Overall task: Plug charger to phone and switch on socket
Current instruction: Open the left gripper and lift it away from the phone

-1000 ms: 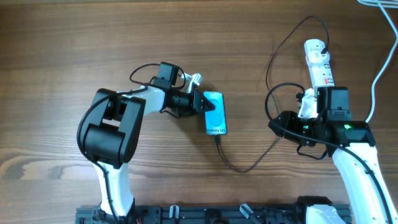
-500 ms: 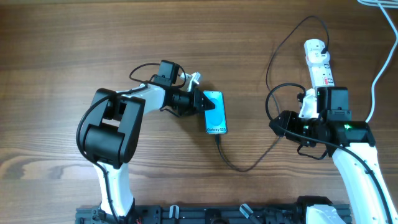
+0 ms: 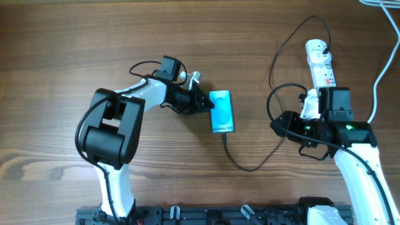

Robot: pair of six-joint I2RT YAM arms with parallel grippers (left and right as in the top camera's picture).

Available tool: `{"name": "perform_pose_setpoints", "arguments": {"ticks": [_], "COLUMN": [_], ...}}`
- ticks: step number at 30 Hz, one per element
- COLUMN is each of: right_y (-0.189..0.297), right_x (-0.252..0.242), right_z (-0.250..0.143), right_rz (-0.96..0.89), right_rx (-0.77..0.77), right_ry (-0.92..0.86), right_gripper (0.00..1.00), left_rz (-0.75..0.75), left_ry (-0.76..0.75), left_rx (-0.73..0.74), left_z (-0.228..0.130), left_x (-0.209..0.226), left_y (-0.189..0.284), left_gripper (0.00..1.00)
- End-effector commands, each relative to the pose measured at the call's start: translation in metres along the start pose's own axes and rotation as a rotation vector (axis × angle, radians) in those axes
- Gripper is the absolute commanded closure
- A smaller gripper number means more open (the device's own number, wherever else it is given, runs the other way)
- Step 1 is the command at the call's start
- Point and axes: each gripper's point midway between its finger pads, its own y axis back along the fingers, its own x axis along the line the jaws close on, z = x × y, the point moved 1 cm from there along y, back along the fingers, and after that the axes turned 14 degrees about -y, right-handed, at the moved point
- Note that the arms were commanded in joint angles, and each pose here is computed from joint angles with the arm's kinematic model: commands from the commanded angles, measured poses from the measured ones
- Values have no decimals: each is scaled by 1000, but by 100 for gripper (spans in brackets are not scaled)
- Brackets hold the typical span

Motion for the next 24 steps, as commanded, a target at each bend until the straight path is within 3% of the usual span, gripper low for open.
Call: {"name": "perform_pose_setpoints", "arguments": {"ticks": [1, 12, 15, 24], "right_y": [-1, -1, -1, 1], "right_x": [-2, -7, -8, -19], "right_z": [2, 5, 6, 13], "right_rz": [-15, -43, -53, -119], "right_rx": [-11, -28, -35, -76], "right_ry": [7, 7, 6, 6], "right_gripper": [43, 41, 39, 35], "left_rz": [203, 248, 429, 618], "left_ry": [69, 55, 18, -153], "left_rx": [34, 17, -16, -268], "left_z": [-13, -6, 3, 0], "left_x": [43, 34, 26, -63], "left_y": [-4, 11, 52, 173], "left_gripper": [74, 71, 71, 72]}}
